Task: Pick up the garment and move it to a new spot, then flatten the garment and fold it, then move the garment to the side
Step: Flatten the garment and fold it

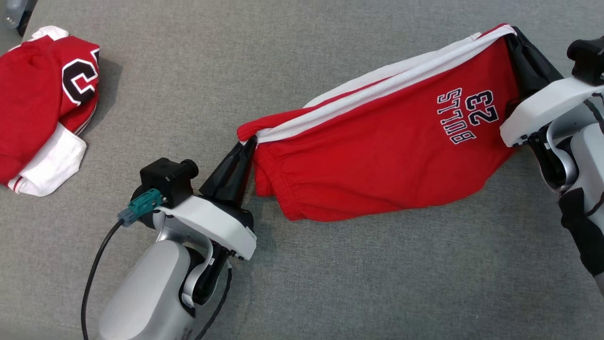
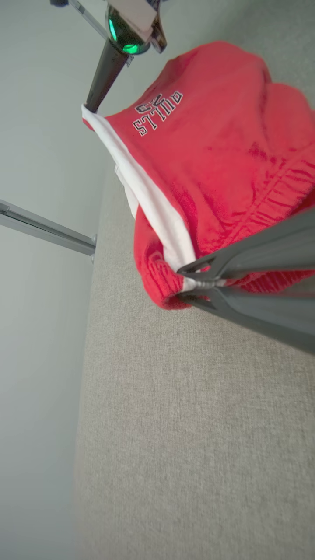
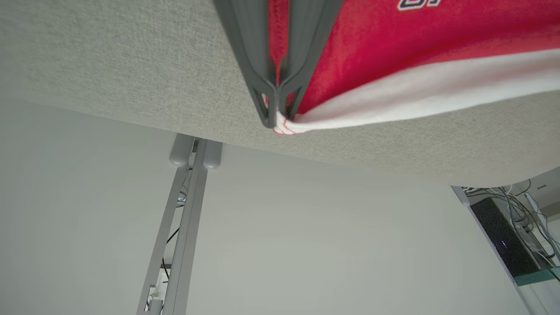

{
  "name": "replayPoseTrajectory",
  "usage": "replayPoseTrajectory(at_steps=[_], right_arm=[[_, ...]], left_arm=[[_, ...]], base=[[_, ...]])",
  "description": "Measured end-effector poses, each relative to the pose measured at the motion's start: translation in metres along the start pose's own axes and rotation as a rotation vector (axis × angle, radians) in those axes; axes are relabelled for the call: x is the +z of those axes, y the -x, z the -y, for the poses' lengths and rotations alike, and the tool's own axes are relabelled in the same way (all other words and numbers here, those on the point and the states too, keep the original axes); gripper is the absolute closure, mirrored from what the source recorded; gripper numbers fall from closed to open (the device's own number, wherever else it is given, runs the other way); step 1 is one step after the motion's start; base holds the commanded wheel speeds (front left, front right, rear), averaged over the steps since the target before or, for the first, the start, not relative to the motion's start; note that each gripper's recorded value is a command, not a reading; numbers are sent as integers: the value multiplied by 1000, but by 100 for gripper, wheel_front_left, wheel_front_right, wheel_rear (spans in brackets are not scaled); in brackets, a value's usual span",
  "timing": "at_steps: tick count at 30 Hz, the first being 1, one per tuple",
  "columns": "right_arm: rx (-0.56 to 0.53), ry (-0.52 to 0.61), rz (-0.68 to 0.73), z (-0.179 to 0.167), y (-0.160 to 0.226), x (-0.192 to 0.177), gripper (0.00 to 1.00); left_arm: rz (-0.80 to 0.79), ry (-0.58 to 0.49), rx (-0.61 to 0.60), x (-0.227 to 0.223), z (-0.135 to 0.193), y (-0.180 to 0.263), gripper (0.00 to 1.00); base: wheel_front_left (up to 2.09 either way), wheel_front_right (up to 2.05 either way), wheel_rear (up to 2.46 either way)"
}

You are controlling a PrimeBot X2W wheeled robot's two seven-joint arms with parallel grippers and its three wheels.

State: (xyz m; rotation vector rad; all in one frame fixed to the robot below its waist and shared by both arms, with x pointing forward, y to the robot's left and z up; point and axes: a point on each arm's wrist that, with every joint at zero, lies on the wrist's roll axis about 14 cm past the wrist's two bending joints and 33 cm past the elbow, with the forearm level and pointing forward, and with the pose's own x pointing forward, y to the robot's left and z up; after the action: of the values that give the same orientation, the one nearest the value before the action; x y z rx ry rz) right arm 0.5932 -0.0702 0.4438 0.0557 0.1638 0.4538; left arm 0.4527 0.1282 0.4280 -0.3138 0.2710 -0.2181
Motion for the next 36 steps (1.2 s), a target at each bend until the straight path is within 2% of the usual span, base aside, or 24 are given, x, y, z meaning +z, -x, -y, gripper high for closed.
replayPoseTrajectory(at_steps=[5,6,7,8,9,16,20,28,29,36], right_arm=[[9,-14,-62,-2,-16,-24,100],[13,-19,-66,-4,-18,-26,100],[16,-21,-68,-6,-18,-27,78],[18,-26,-65,-7,-18,-28,31],[21,-28,-60,-9,-18,-27,0],[30,-28,-20,-17,-1,-18,0],[19,-30,74,-18,16,7,0],[-64,-69,157,-17,65,16,0],[-86,-69,170,-18,80,16,0],[-164,-82,196,-16,127,16,0]], left_arm=[[-22,18,7,-12,-5,-6,100],[-27,17,6,-14,-5,-7,86],[-26,16,4,-14,-5,-8,44],[-21,16,1,-14,-5,-8,0],[-16,16,0,-14,-4,-8,0],[22,-4,81,-17,-16,5,0],[62,-62,152,-10,-27,16,0],[198,-72,186,29,-25,27,0],[233,-77,187,39,-23,33,0],[274,-89,206,48,-24,53,0]], base=[[0,0,0],[0,0,0],[0,0,0],[0,0,0],[0,0,0],[0,0,0],[0,0,0],[0,0,0],[0,0,0],[0,0,0]])
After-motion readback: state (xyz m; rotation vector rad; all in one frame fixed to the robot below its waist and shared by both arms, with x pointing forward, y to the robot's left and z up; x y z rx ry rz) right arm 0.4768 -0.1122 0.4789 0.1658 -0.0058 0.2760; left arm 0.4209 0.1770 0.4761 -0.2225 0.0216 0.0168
